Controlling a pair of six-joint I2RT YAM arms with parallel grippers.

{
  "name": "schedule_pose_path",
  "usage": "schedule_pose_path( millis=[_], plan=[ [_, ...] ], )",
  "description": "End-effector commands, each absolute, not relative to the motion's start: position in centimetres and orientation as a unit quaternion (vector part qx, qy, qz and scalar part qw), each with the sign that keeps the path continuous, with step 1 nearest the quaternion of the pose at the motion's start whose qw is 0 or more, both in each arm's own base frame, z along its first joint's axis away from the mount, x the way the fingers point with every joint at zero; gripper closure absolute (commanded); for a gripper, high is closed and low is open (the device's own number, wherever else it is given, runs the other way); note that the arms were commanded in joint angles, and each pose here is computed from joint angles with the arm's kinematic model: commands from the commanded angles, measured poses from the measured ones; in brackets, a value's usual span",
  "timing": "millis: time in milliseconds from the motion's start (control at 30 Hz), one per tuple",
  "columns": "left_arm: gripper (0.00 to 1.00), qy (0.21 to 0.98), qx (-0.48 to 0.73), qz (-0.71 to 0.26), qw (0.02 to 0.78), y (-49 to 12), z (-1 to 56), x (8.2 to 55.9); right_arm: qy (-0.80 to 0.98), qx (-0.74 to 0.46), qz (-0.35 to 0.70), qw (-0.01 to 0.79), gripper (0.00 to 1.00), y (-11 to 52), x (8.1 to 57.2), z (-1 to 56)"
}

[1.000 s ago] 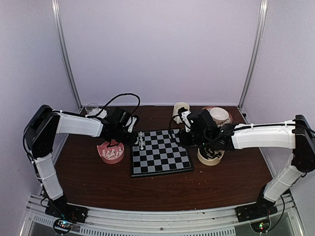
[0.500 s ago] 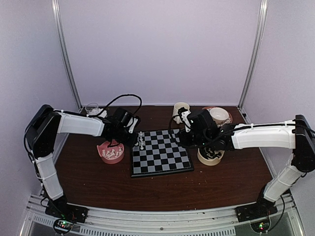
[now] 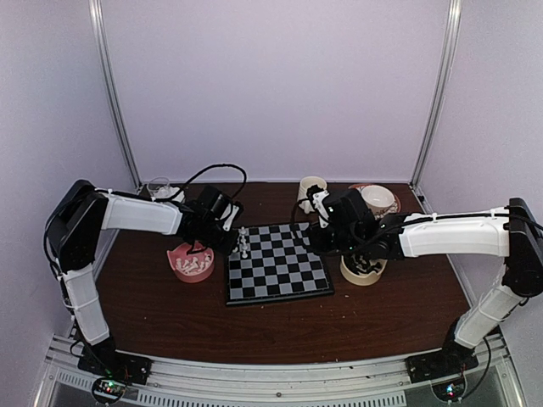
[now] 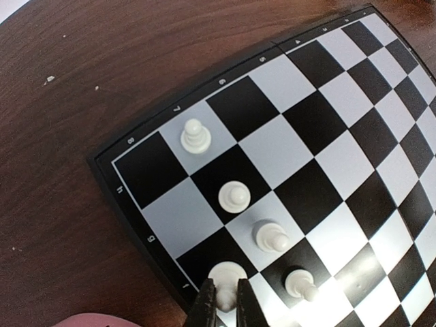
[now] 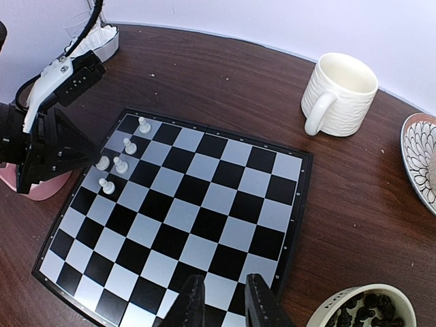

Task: Set up the chess pieces on the board
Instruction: Place the bishop on c1.

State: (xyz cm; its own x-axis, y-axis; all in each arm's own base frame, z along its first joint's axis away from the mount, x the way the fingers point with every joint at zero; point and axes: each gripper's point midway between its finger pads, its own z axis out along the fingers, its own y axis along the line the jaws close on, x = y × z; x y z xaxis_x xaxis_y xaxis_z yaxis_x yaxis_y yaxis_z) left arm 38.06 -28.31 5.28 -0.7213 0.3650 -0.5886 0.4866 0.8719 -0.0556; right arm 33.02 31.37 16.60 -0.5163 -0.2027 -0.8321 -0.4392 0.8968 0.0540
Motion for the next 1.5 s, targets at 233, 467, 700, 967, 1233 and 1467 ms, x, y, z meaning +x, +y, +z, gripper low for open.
schedule_pose_path(
  millis=[233,467,700,967,1233,1467],
  plan=[
    [0.90,0.918,0.238,-0.093,0.303,-28.81,5.76,38.81,0.859,-0.181,0.129,0.462,0.77,30.97,33.12,17.11],
    [0.69,0.917,0.239,-0.096,0.304,-28.95,5.88,38.74,0.858,-0.183,0.130,0.461,0.77,31.00,33.08,17.11],
    [0.68,0.916,0.239,-0.097,0.306,-29.02,6.06,38.67,0.858,-0.182,0.130,0.462,0.77,30.96,33.07,17.18],
    [0.81,0.916,0.241,-0.098,0.304,-29.08,5.92,38.57,0.859,-0.182,0.129,0.461,0.77,30.90,33.12,17.10],
    [0.82,0.916,0.243,-0.100,0.304,-29.32,5.84,38.75,0.858,-0.182,0.129,0.462,0.77,30.88,33.11,17.17],
    [0.73,0.915,0.246,-0.097,0.306,-29.32,6.07,38.88,0.858,-0.181,0.131,0.462,0.77,30.93,33.08,17.18]
  ],
)
